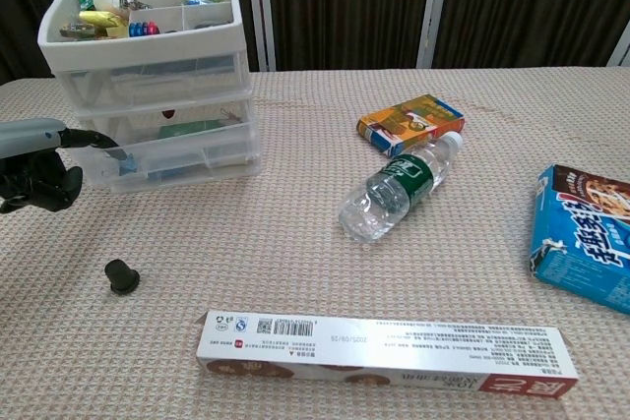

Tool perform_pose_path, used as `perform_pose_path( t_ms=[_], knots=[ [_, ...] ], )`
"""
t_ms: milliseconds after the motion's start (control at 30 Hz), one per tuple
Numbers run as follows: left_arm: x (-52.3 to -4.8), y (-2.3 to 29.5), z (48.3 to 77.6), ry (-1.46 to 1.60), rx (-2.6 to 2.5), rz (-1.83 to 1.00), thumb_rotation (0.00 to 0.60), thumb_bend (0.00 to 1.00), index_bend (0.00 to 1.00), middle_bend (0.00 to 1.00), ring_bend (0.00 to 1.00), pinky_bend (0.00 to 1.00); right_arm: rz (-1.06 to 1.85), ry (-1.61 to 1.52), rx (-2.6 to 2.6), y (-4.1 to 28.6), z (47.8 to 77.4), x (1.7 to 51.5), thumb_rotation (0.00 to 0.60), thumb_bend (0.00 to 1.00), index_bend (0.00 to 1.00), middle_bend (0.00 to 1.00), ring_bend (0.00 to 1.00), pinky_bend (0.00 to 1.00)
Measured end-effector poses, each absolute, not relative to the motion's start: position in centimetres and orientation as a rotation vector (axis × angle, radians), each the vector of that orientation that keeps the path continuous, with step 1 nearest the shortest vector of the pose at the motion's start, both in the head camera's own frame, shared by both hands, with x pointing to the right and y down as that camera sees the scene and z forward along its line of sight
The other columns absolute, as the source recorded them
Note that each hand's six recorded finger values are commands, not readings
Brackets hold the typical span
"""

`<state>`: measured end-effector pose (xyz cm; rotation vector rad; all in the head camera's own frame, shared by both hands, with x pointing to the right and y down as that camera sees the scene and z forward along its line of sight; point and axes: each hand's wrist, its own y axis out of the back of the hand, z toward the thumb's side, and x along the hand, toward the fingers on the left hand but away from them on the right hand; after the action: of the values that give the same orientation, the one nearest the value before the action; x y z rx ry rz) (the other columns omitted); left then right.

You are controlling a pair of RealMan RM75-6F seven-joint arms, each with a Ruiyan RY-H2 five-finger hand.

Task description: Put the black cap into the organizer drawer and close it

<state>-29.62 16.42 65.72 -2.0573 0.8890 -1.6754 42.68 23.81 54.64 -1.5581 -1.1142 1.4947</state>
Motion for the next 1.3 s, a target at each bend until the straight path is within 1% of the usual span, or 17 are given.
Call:
perform_pose_path(
  t_ms=[167,400,600,700,767,800,867,933,1033,1133,1233,1300],
  knots=[
    [-29.2,17.2,64.7,0.876,-2.094,-1.638,0.600,0.83,0.18,0.98,0.86,0.78,1.496,-1.114,-1.557,23.8,54.6,42.7,0.600,0.01,0.05,0.00,0.00,0.00],
    [-30.0,18.4,63.4,0.855,-2.110,-1.613,0.600,0.83,0.18,0.98,0.86,0.78,1.494,-1.112,-1.559,23.9,54.6,42.6,0.600,0.01,0.05,0.00,0.00,0.00],
    [-30.1,19.0,63.1,0.838,-2.130,-1.600,0.600,0.83,0.18,0.98,0.86,0.78,1.496,-1.113,-1.556,23.9,54.6,42.7,0.600,0.01,0.05,0.00,0.00,0.00],
    [-30.0,19.1,62.9,0.836,-2.137,-1.580,0.600,0.82,0.17,0.96,0.84,0.77,1.499,-1.115,-1.555,23.9,54.6,42.7,0.600,0.01,0.05,0.00,0.00,0.00],
    [-29.9,19.1,62.7,0.841,-2.139,-1.559,0.600,0.77,0.17,0.92,0.81,0.75,1.498,-1.115,-1.555,23.8,54.6,42.7,0.600,0.01,0.05,0.00,0.00,0.00],
    [-29.8,19.1,62.4,0.844,-2.136,-1.541,0.600,0.71,0.16,0.90,0.79,0.73,1.498,-1.115,-1.555,23.8,54.6,42.7,0.600,0.01,0.05,0.00,0.00,0.00],
    [-29.7,19.0,62.0,0.844,-2.123,-1.507,0.600,0.56,0.14,0.85,0.75,0.69,1.498,-1.115,-1.556,23.8,54.6,42.7,0.600,0.01,0.05,0.00,0.00,0.00],
    [-29.5,18.8,61.2,0.839,-2.095,-1.453,0.600,0.36,0.12,0.78,0.68,0.64,1.497,-1.116,-1.556,23.8,54.6,42.7,0.600,0.01,0.05,0.00,0.00,0.00],
    [-29.4,18.6,59.9,0.816,-2.033,-1.358,0.600,0.16,0.11,0.68,0.59,0.57,1.499,-1.117,-1.556,23.8,54.6,42.7,0.600,0.01,0.05,0.00,0.00,0.00],
    [-29.4,18.8,58.6,0.765,-1.959,-1.264,0.600,0.07,0.12,0.59,0.53,0.52,1.500,-1.118,-1.557,23.8,54.7,42.7,0.600,0.01,0.05,0.00,0.00,0.00],
    [-29.7,19.5,57.6,0.673,-1.882,-1.193,0.600,0.06,0.11,0.51,0.47,0.49,1.502,-1.118,-1.558,23.8,54.7,42.7,0.600,0.01,0.05,0.00,0.00,0.00],
    [-30.1,20.1,57.4,0.588,-1.831,-1.171,0.600,0.06,0.11,0.48,0.45,0.47,1.501,-1.118,-1.557,23.8,54.7,42.7,0.600,0.01,0.05,0.00,0.00,0.00]
  ],
)
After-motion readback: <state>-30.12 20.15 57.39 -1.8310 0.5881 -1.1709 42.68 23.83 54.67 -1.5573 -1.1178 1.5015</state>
